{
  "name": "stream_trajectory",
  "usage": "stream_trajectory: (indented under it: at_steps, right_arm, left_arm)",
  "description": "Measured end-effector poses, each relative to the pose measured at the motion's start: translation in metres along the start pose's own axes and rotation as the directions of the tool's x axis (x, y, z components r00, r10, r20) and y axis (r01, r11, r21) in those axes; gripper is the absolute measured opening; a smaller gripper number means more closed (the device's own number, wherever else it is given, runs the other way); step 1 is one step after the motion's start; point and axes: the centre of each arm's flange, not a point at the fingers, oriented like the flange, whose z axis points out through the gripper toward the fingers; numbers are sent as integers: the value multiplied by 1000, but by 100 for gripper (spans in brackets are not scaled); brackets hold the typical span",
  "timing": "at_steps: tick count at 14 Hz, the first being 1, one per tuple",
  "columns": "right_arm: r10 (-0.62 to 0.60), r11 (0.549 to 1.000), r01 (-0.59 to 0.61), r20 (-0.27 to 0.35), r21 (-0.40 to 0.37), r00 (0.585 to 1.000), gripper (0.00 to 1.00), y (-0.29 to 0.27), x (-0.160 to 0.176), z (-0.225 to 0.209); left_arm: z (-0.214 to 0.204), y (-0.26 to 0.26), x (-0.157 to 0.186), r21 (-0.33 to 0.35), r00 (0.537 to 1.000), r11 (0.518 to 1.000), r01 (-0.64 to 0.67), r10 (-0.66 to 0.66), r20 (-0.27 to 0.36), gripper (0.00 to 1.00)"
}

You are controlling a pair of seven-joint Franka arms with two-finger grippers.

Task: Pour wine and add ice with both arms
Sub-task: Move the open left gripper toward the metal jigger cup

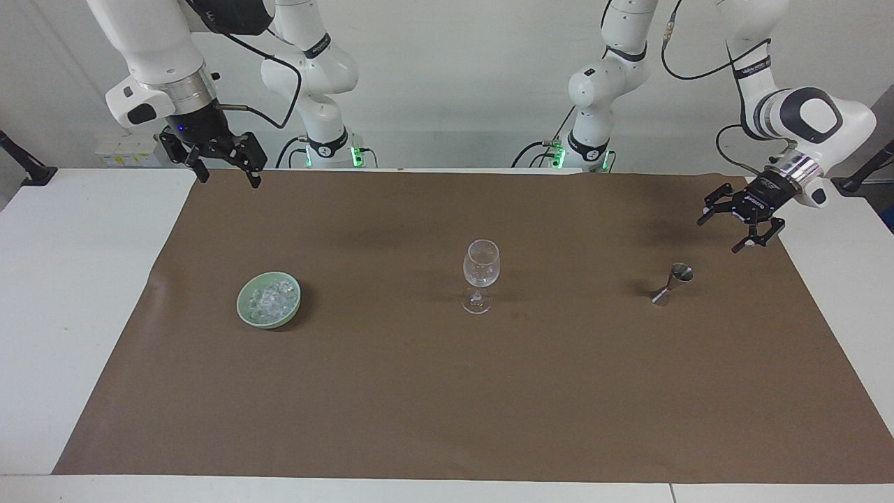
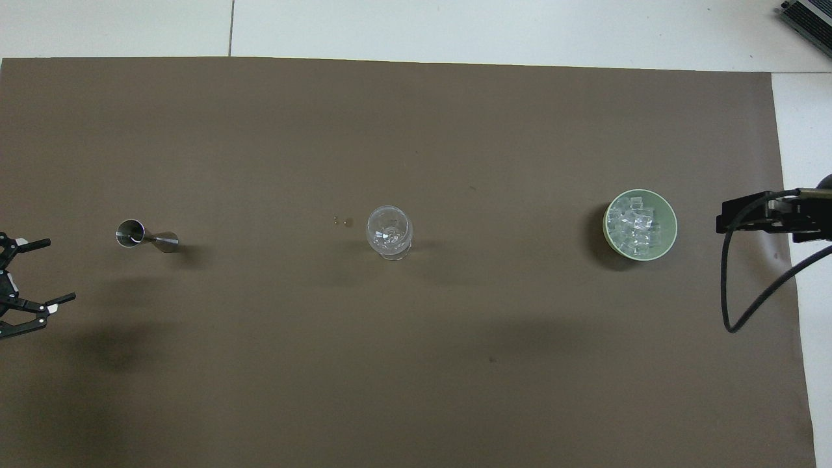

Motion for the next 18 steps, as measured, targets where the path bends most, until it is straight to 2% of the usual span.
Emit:
stream_trajectory:
  at_steps: [5,9,18]
  right_arm:
    - [0,1000,0,0,0,1000,100,0,0,0]
    - [0,1000,0,0,0,1000,100,0,0,0]
    - [0,1000,0,0,0,1000,100,0,0,0]
  left_arm:
    - [20,4,-10,8,999,1000,-25,25,-23,100]
    - [21,2,-7,-18,1000,1000,-14,14,6,100]
    - [30,3,-15,-8,998,998,-63,63,6,100]
